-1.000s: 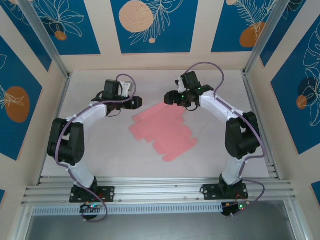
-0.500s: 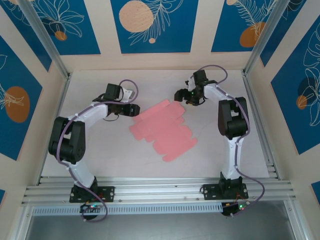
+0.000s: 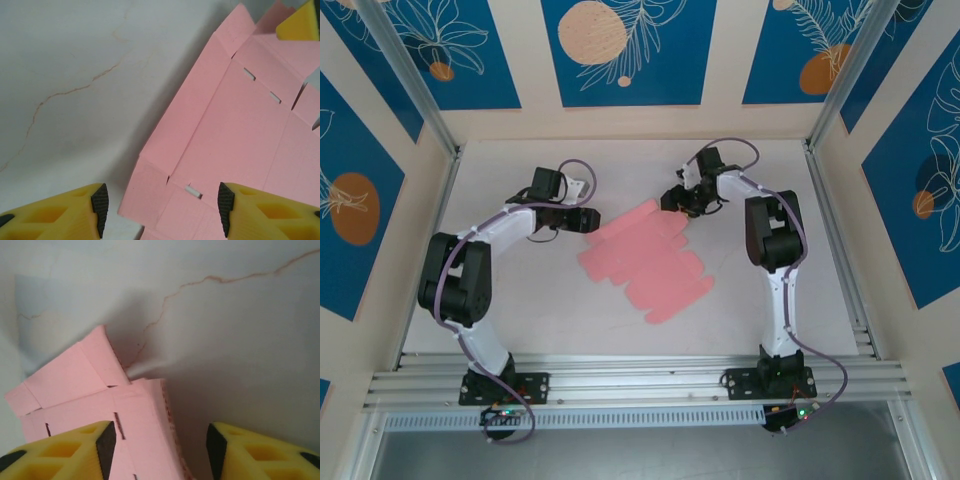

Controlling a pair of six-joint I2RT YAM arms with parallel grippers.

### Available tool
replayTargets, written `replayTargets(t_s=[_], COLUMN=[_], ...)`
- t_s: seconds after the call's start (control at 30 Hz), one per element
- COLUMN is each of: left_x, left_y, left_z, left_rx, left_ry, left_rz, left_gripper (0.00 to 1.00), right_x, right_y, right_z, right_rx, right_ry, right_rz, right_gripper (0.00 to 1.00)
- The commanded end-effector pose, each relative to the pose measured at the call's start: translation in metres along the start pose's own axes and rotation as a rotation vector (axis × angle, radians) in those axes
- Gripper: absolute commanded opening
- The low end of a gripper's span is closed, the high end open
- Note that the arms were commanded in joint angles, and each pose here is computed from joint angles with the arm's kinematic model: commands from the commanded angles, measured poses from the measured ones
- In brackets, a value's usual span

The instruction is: Fold the paper box

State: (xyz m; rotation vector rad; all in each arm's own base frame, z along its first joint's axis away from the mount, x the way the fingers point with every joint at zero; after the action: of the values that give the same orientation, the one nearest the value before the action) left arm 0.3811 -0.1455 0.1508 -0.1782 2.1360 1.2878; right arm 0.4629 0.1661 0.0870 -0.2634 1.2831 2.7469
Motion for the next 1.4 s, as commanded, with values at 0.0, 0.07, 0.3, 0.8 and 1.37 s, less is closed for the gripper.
replayTargets(t_s=[0.0,0.07,0.3,0.8,1.37], left_x=[-0.002,-0.005,-0.028,-0.083,-0.072], left_y=[0.007,0.015,0.058,0.106,0.046], left_z=[-0.003,-0.004,-0.013,-0.049,-0.037], left_rx=[0.000,-0.005,-0.021,0.190,0.361], left_ry=[-0.011,-0.026,-0.100,-0.487,-0.576], left_rz=[-0.006,-0.022,-0.140,-0.322,-0.099], left_gripper=[0.62,0.64,0.71,1.00,0.79], right_x=[0.005,0.005,0.014,0.051,0.056], right_y=[-0.004,0.005,0.054,0.118,0.135], right_z=[0.006,0.015,0.061,0.101,0.131], right_rx=[-0.035,-0.027,0.065,-0.099,-0.231], right_ry=[-0.003,0.034,0.241,0.540,0.629], right_rz=[0.029,0.004,-0.180,-0.505,-0.559], right_gripper=[0.35,0.23,0.03,0.00,0.00])
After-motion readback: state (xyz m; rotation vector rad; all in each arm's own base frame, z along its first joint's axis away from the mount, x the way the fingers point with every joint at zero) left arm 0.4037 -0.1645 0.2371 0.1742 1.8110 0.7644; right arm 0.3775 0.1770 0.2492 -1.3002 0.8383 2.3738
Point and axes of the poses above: each hand's point on the last joint's axis, 136 mm out from that joint toward the fingers, its own y axis back along the fingers, its own z axis along the line the jaws close on, x = y × z, the point moved 7 cm from there along y, back along the fingers, and after that the axes turned 3 degrees about -y, right-handed, at the moved point
